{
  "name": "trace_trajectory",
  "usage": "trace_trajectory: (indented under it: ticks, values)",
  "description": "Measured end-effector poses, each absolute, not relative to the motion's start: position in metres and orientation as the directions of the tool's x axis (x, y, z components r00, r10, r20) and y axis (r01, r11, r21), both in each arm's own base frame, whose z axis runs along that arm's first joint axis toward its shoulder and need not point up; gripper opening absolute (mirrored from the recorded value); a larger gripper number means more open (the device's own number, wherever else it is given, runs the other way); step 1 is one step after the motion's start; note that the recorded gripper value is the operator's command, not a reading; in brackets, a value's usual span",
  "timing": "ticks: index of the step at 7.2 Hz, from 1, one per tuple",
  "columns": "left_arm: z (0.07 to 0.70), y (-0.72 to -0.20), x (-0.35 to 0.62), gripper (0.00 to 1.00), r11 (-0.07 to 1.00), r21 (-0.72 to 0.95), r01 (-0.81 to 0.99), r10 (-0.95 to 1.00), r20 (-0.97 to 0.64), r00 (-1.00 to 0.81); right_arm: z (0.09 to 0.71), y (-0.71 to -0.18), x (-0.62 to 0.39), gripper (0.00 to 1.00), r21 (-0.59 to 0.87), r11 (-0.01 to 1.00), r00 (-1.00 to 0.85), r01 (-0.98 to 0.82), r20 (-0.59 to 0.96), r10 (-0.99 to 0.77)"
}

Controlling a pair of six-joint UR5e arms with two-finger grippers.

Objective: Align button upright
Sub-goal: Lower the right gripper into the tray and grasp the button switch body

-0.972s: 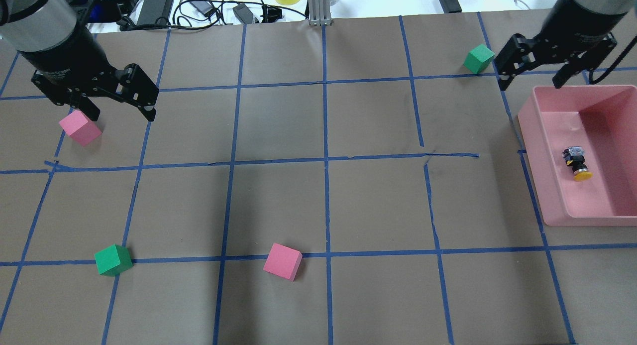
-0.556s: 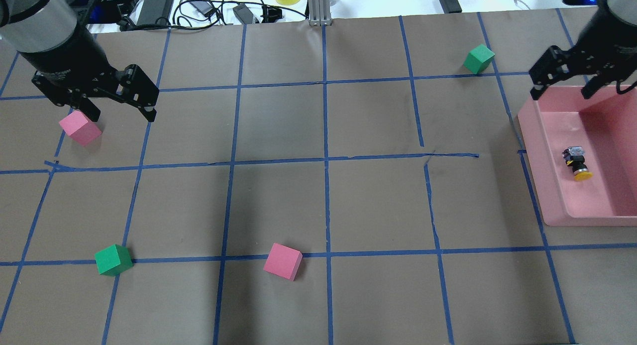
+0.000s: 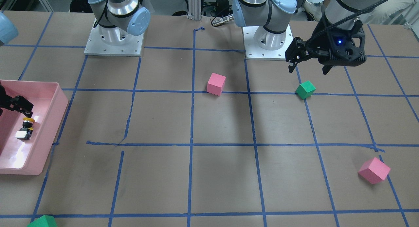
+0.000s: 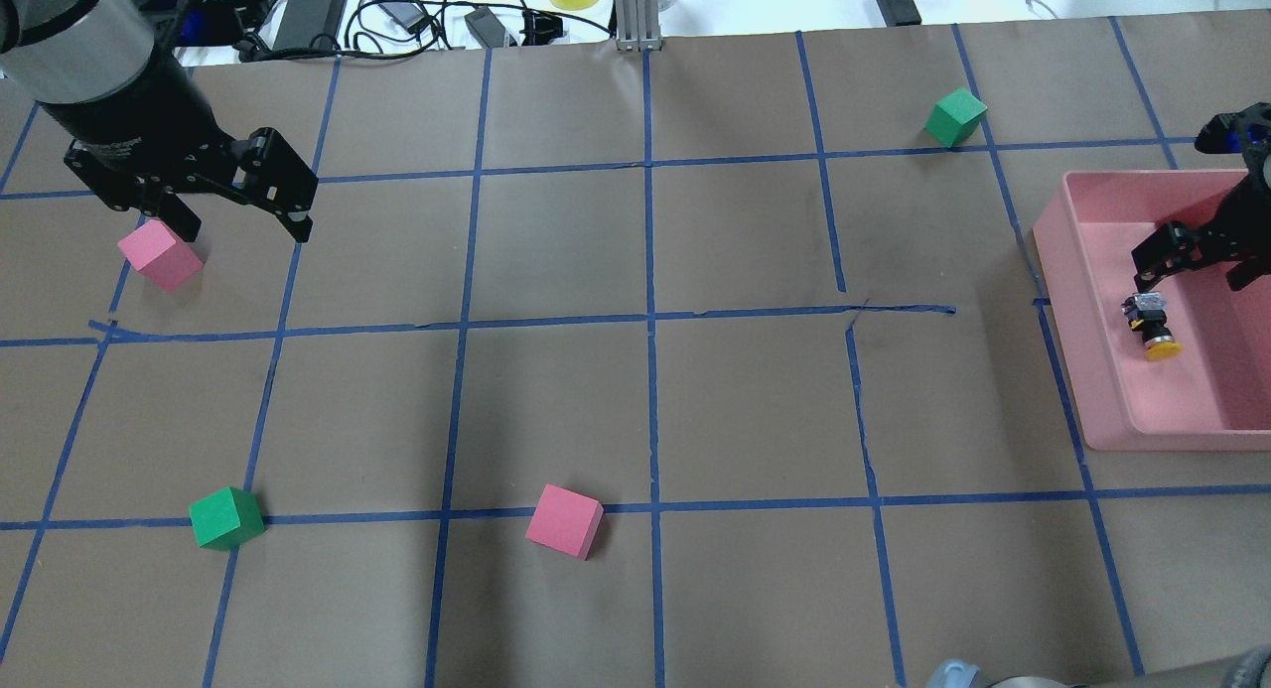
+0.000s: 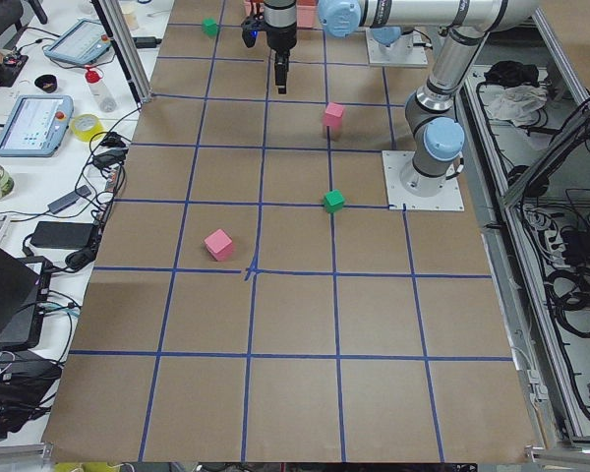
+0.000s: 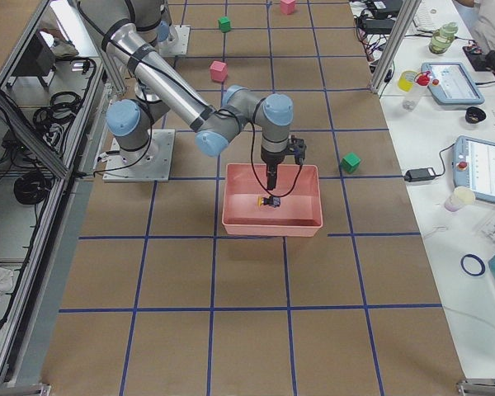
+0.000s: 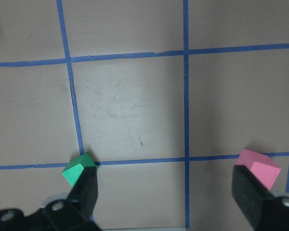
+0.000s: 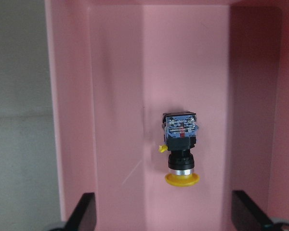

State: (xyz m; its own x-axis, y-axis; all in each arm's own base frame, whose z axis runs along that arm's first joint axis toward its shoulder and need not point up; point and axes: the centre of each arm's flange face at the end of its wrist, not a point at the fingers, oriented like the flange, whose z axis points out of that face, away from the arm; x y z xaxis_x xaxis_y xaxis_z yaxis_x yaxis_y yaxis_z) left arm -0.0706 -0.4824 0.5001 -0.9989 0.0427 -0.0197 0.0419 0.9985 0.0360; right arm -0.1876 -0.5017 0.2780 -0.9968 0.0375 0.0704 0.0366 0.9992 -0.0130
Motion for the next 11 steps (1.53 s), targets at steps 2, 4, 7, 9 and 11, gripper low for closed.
trace_trajectory:
  ticks: [2,4,7,9,11]
  values:
    - [0.498,-0.482,-0.069,1.0,0.998,0.043,0.042,0.043,-0.034,-0.999,0.266,-0.495,-0.198,1.0,-0.016,0.999,-0.997,0.046,0.068,0.047]
    - [0.496,-0.482,-0.069,1.0,0.998,0.047,0.042,0.044,-0.037,-0.998,0.262,-0.493,-0.203,1.0,-0.015,0.999,-0.997,0.051,0.061,0.052]
    - [0.494,-0.483,-0.069,1.0,0.998,0.052,0.042,0.044,-0.037,-0.998,0.254,-0.495,-0.205,1.0,-0.007,0.999,-0.997,0.046,0.055,0.047]
    - [0.492,-0.482,-0.069,1.0,0.998,0.055,0.042,0.044,-0.036,-0.998,0.25,-0.498,-0.207,1.0,-0.009,0.999,-0.997,0.046,0.055,0.047]
    - [0.492,-0.482,-0.069,1.0,0.998,0.056,0.042,0.045,-0.036,-0.998,0.239,-0.506,-0.213,1.0,-0.041,0.998,-0.996,0.045,0.077,0.048]
